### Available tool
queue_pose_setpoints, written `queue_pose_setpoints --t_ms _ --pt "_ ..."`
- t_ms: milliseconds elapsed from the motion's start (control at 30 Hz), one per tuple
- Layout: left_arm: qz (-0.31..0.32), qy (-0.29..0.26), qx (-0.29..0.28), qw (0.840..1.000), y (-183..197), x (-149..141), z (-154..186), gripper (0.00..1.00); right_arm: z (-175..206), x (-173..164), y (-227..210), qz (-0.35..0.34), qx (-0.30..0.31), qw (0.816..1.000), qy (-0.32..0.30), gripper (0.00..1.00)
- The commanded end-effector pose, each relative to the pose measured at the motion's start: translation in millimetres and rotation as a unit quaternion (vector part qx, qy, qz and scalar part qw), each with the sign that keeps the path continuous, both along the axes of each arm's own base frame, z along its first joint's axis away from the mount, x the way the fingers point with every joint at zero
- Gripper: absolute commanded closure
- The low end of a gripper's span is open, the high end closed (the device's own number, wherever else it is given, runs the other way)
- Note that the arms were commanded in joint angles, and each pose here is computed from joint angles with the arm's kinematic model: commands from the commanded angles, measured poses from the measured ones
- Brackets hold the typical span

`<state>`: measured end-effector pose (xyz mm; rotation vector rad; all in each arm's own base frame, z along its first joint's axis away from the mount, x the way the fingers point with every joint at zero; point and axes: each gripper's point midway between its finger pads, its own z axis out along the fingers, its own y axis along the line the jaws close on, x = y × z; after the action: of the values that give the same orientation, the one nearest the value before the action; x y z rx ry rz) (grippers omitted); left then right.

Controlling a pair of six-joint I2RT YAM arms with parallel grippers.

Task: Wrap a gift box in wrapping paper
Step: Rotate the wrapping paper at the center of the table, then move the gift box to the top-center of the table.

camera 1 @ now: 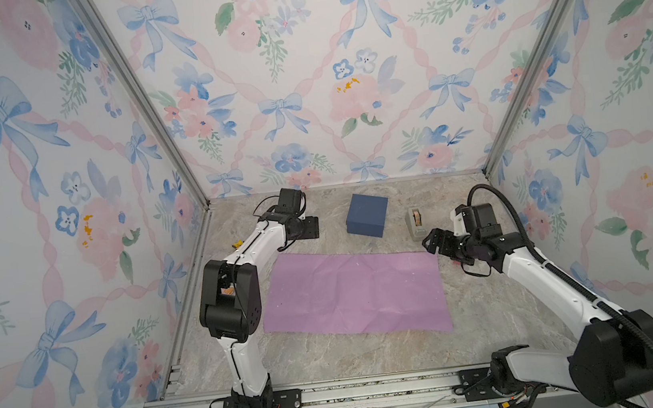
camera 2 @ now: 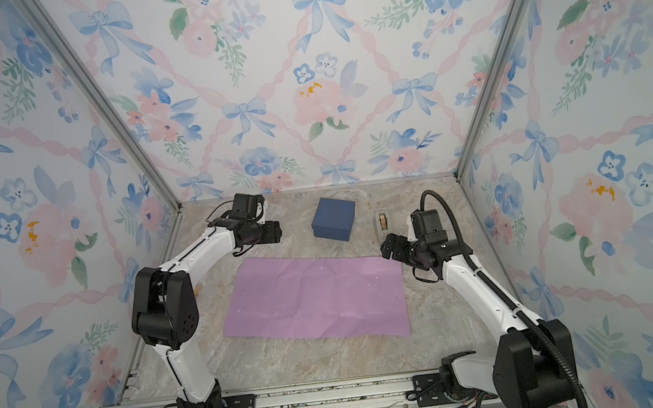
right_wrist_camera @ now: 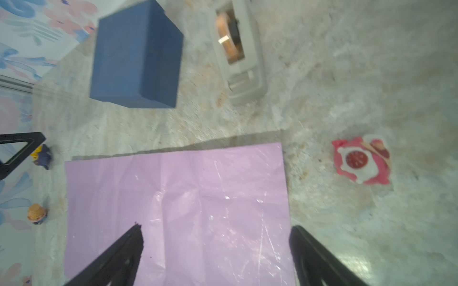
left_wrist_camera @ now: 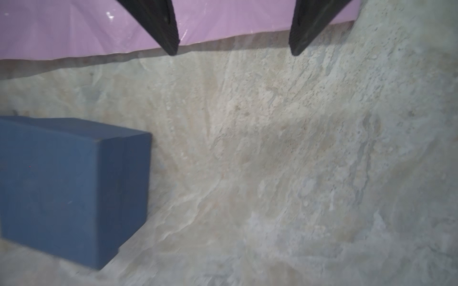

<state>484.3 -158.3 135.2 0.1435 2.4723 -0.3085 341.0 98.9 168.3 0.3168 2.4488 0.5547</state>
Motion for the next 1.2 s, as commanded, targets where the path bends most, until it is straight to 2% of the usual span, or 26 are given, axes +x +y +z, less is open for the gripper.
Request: queue_pose_setpoints --t_ms 0,167,267,567,733,900,1067,1167 --pt "-0.043 -0.037 -0.091 0.994 -41.0 15.3 36.6 0.28 9.4 16.9 34.1 0.043 0.045 0.998 -0.007 0.08" --pt "-0.087 -0.019 -0.156 0.984 -81.3 38.8 28.6 0.32 6.6 64.9 76.3 0.077 0.092 0.993 -0.01 0.1" --pt "-0.103 -0.001 -0.185 0.977 -99.8 50.2 16.2 0.32 -12.6 93.0 91.5 0.081 0.11 0.991 0.012 0.1" --pt "-0.118 0.028 -0.231 0.965 -135.1 81.0 -17.5 0.33 -56.0 150.7 113.3 0.093 0.121 0.988 0.039 0.11" --pt "-0.139 0.044 -0.237 0.961 -155.4 71.1 -29.0 0.35 -60.2 164.2 121.7 0.105 0.139 0.984 0.039 0.12" --pt "-0.16 0.06 -0.23 0.958 -164.4 46.7 -33.2 0.37 -61.9 161.8 114.4 0.102 0.135 0.985 0.044 0.12" --pt "-0.18 0.053 -0.234 0.954 -169.8 18.2 -20.1 0.37 -60.8 155.4 96.2 0.096 0.111 0.988 0.049 0.11" --pt "-0.158 0.039 -0.233 0.959 -161.8 18.4 -15.1 0.35 -61.5 155.6 89.9 0.102 0.092 0.989 0.054 0.11"
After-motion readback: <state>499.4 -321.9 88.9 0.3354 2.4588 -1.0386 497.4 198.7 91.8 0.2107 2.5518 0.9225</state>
